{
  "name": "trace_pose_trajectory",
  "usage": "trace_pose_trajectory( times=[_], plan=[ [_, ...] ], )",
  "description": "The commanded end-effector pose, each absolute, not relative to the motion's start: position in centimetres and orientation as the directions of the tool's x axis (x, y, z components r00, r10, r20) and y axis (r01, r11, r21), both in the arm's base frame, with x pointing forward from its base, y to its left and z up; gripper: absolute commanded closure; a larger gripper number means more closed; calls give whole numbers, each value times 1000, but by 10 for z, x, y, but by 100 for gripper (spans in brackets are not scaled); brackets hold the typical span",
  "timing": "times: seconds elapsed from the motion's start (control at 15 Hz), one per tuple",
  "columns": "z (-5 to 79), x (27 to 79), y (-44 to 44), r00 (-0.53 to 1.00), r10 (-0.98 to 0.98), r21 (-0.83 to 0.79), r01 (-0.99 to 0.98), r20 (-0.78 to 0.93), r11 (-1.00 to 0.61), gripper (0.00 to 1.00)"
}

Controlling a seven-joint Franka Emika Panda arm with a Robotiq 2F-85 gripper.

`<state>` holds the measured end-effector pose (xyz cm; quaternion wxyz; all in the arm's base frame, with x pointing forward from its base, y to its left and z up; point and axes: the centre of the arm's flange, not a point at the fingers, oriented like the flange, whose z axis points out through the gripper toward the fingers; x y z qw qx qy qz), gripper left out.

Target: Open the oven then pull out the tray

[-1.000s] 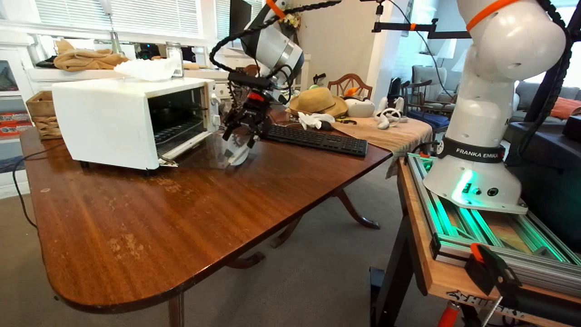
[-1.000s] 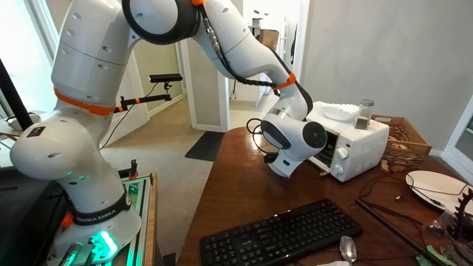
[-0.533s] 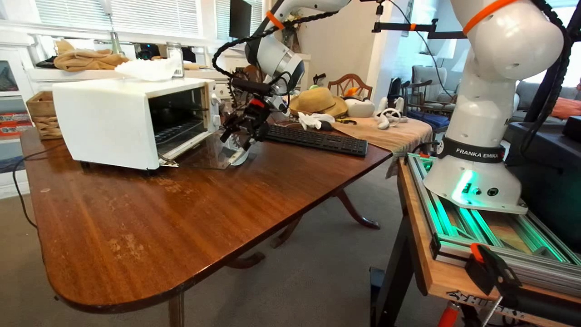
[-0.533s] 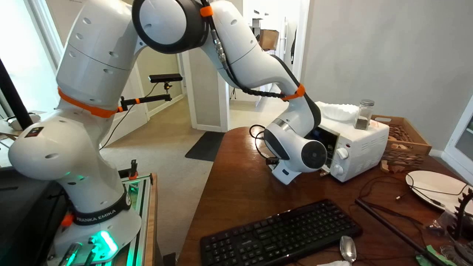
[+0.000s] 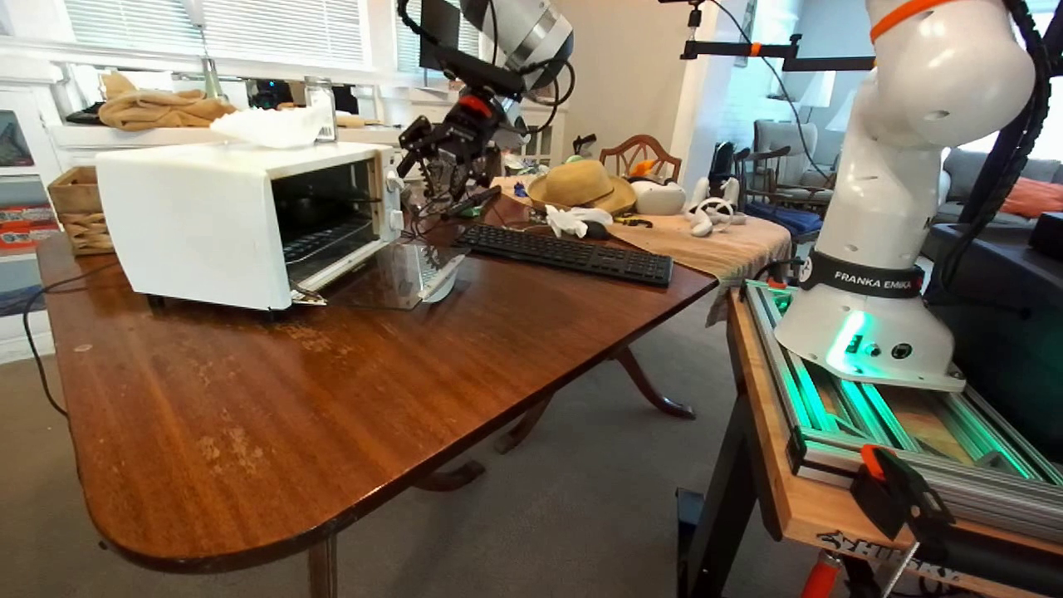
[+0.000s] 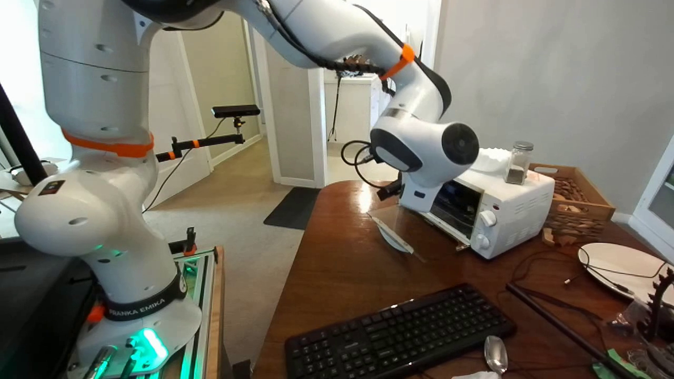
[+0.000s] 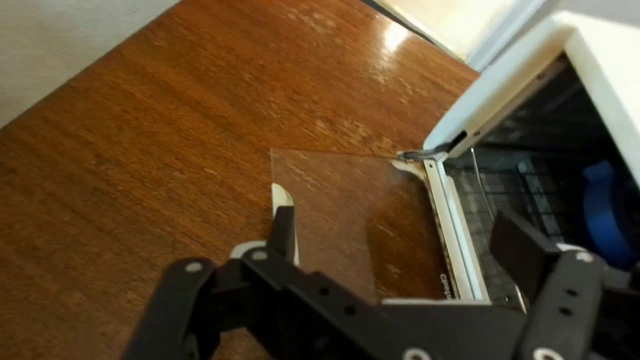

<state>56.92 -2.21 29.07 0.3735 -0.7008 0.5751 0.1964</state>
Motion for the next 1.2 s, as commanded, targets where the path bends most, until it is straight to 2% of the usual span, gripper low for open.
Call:
trace_pose_trajectory(
  times=[0.0,0.33,0.67,0.8,0.87,1.13],
  plan=[
    [349,529,8,396,-662,-301,-917,-636,-260,0],
    [382,502,34,590,-608,-279,-799,-531,-533,0],
    [383,489,32,736,-533,-198,-646,-417,-737,0],
    [385,493,31,806,-477,-225,-567,-351,-792,0],
    [383,500,32,745,-529,-208,-639,-406,-740,0],
    [386,500,31,786,-489,-222,-590,-379,-776,0]
  ],
)
